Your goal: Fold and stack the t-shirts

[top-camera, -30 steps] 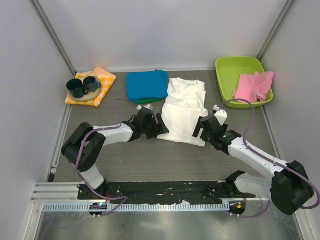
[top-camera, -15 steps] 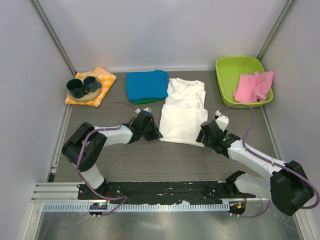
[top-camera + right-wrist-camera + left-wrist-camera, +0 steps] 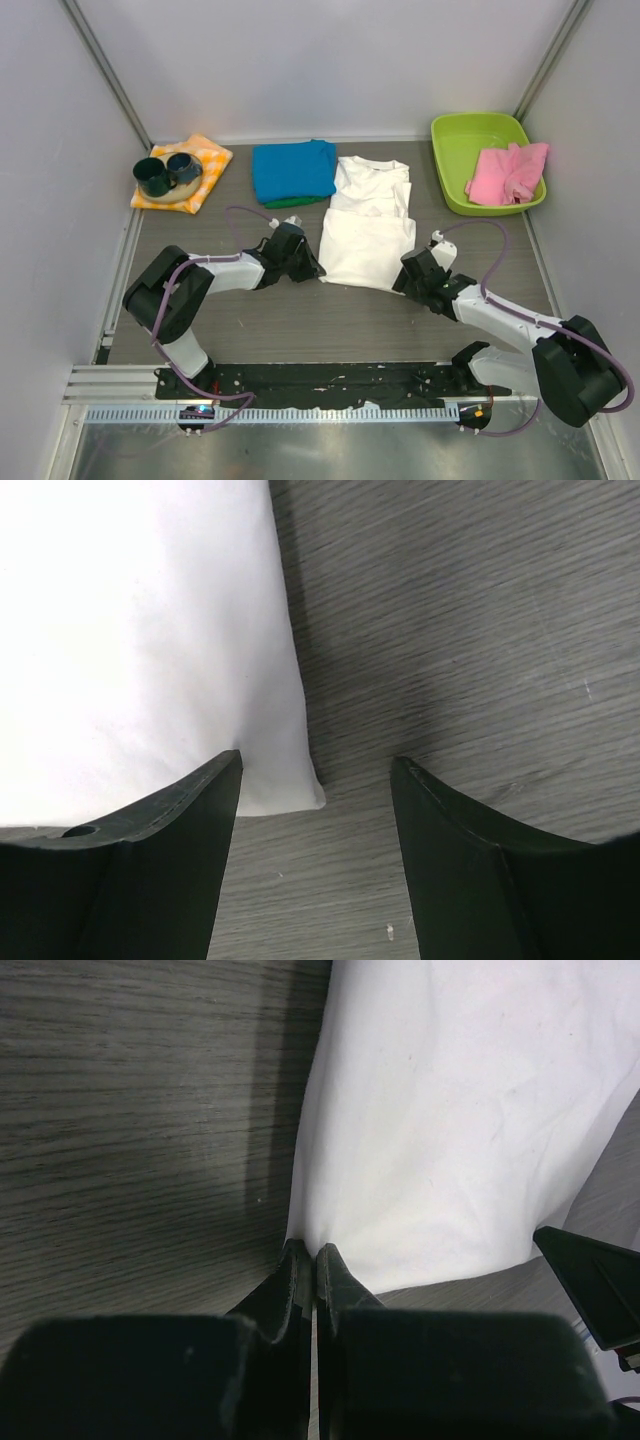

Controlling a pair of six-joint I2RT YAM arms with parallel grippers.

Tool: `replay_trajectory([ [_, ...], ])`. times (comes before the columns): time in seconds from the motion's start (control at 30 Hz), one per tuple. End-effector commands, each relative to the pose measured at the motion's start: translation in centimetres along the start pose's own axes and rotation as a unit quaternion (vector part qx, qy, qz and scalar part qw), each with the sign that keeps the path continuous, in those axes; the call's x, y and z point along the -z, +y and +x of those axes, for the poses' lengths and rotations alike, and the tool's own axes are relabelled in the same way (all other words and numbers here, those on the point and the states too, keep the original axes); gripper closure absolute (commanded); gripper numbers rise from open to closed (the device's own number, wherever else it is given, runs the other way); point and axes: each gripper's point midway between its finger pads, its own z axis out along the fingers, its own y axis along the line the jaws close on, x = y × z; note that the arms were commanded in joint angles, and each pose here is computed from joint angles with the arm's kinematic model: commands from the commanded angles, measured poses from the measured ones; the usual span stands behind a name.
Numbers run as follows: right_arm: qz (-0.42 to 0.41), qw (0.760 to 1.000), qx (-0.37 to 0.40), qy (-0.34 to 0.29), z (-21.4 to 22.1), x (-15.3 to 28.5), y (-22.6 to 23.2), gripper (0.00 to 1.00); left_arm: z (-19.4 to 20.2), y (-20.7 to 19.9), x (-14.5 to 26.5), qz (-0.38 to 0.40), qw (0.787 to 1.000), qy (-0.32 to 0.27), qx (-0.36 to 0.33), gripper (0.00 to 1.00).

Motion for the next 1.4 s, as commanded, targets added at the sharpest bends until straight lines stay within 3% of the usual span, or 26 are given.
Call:
replay_trajectory([
  [0.0,-0.023,0.999,-0.024,0.007,0.7,-0.5,0.9,0.33,1.2,1.3,0.1,-0.017,1.000,0.017,-0.002,1.00],
  [0.23,-0.036,0.999,-0.029,0.022,1.5,-0.9,1.7,0.34,1.3,1.4,0.0,-0.019,1.000,0.019,-0.002,1.00],
  [0.4,-0.048,0.998,-0.032,0.030,2.1,-1.0,2.2,0.48,1.3,1.7,-0.1,-0.024,1.000,0.019,-0.002,1.00],
  [0.6,-0.044,0.998,-0.029,0.033,2.3,-1.0,1.8,0.81,1.4,1.7,0.1,-0.024,1.000,0.017,-0.005,1.00],
  [0.63,-0.043,0.998,-0.029,0.033,2.3,-1.0,1.8,0.96,1.3,1.7,0.2,-0.023,1.000,0.016,-0.008,1.00],
  [0.67,-0.037,0.998,-0.028,0.034,2.4,-1.1,1.6,0.99,1.4,1.9,0.2,-0.023,1.000,0.017,-0.008,1.00],
  [1.17,-0.054,0.998,-0.001,0.040,5.1,3.0,0.9,0.99,7.7,2.0,4.1,-0.015,0.999,0.029,-0.035,1.00],
  [1.37,-0.070,0.996,0.010,0.051,7.0,4.8,0.7,0.99,10.1,2.4,6.8,-0.017,0.999,0.005,-0.035,1.00],
])
